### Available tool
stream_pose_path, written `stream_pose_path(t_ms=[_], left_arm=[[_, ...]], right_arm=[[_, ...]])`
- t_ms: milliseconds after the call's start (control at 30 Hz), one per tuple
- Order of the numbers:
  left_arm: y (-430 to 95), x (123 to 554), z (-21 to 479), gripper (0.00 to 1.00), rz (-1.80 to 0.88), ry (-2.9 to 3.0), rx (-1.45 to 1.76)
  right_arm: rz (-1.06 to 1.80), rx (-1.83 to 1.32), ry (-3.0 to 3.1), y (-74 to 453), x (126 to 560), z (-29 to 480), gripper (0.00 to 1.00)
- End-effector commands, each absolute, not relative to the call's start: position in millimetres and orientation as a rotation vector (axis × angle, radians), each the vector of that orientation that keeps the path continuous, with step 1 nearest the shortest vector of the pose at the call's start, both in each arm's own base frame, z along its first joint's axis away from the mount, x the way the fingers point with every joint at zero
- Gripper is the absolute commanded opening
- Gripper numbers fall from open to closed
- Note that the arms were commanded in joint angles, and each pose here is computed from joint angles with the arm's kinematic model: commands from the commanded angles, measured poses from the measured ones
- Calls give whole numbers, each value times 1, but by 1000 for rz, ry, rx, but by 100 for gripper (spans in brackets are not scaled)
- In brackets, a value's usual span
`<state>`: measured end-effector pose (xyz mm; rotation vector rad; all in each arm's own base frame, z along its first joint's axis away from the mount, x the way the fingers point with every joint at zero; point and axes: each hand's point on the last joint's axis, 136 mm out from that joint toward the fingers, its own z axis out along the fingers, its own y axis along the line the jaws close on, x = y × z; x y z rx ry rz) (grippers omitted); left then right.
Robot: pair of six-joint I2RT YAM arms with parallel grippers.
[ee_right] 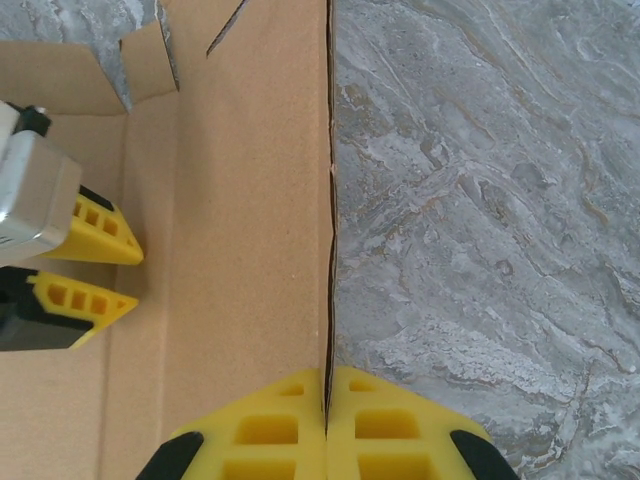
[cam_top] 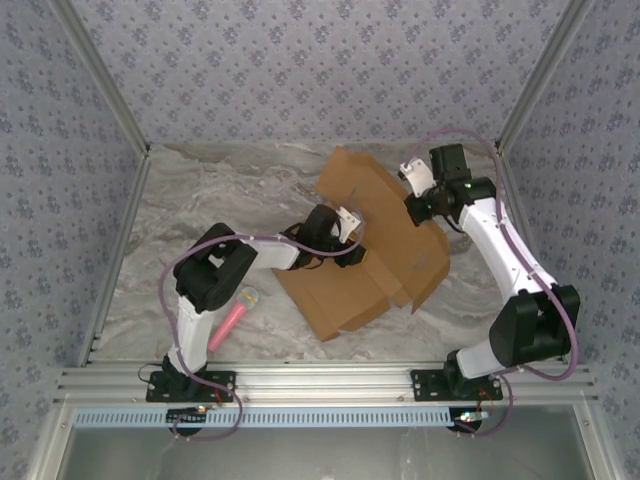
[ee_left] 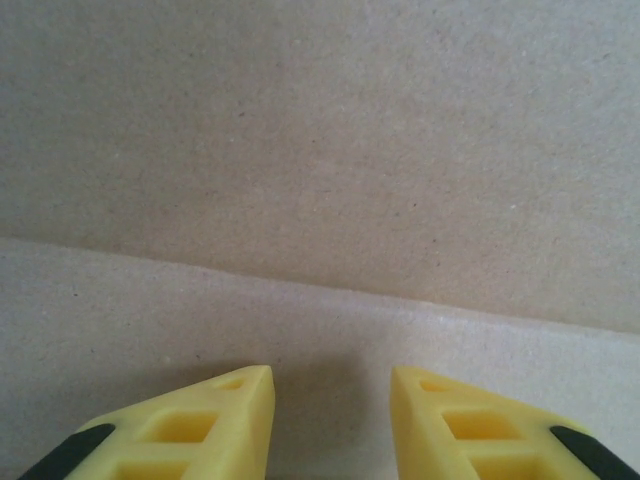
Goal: Fold the paper box
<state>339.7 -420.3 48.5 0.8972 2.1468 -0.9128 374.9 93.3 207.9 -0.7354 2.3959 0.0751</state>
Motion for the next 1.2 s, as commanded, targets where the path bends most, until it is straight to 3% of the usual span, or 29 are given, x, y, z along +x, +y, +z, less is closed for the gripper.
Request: stream_pose_path(t_ms=[0, 400, 1167], left_arm=[[-433, 347, 48, 34, -948, 2123, 890], [-426, 349, 2, 32, -895, 2216, 866], [-419, 347, -2, 35, -913, 2186, 792]], right_arm=[[73, -701, 2414, 92, 376, 204, 0], [55, -713, 2406, 112, 368, 201, 0], [-65, -815, 2325, 155, 340, 187, 0]])
